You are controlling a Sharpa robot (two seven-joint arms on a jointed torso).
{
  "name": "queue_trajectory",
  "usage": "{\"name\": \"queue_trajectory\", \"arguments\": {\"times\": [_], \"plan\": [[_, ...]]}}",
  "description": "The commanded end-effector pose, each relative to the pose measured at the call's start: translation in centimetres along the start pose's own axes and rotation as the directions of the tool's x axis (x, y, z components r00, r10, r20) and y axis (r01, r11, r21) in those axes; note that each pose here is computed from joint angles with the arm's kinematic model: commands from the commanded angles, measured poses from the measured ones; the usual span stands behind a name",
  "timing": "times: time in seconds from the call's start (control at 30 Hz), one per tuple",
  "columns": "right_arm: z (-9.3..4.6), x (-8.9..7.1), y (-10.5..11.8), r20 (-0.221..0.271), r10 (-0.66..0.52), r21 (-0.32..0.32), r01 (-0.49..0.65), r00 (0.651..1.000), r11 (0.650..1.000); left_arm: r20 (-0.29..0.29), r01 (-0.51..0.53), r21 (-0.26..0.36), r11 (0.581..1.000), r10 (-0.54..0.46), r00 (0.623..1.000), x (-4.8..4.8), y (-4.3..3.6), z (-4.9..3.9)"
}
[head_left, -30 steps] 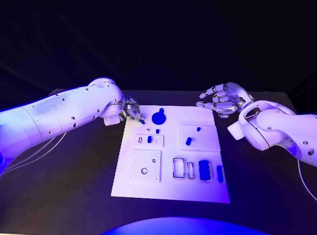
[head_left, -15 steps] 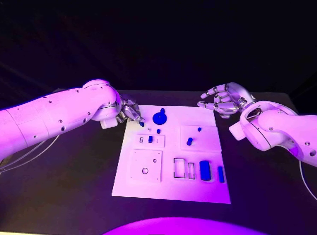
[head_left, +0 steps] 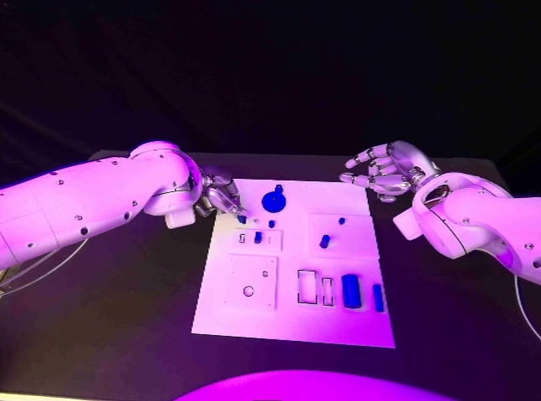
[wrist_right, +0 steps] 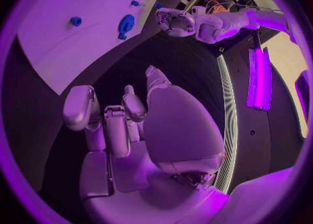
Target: Assemble the parts on the task board
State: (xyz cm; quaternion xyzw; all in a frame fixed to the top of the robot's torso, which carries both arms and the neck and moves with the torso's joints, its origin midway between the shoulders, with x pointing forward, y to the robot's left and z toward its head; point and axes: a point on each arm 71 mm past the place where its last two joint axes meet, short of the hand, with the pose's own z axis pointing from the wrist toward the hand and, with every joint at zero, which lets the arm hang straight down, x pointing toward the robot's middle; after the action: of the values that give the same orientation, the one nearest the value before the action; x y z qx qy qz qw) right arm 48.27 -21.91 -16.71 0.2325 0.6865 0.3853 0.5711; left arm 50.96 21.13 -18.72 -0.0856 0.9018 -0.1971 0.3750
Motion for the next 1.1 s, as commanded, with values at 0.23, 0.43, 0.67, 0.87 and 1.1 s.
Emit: {"name": "queue_trajectory", "arguments": {"times": [0.23, 0.43, 0.67, 0.87, 1.1], "plan": [[-0.1, 0.0, 0.0, 0.001, 0.0, -0.011, 0.0, 1.0, 1.0, 0.008, -0.031, 0.009, 0.999, 0.031, 0.999, 1.08, 0.18, -0.23], [-0.1, 0.0, -0.1, 0.003, 0.0, -0.009, 0.0, 1.0, 1.0, 0.024, -0.03, -0.009, 1.0, 0.03, 0.999, 1.91, 0.59, -0.05], [-0.2, -0.1, -0.2, 0.004, 0.0, -0.007, 0.0, 1.0, 1.0, 0.044, -0.057, -0.013, 0.998, 0.057, 0.997, 2.69, 0.68, 0.03], [-0.2, -0.1, -0.2, 0.004, 0.0, -0.006, 0.0, 1.0, 1.0, 0.046, -0.069, -0.017, 0.997, 0.07, 0.996, 3.21, 0.76, 0.04], [-0.2, -0.2, -0.3, 0.004, 0.001, -0.005, -0.001, 1.0, 1.0, 0.046, -0.076, -0.024, 0.997, 0.077, 0.996, 3.78, 0.89, 0.04]]}}
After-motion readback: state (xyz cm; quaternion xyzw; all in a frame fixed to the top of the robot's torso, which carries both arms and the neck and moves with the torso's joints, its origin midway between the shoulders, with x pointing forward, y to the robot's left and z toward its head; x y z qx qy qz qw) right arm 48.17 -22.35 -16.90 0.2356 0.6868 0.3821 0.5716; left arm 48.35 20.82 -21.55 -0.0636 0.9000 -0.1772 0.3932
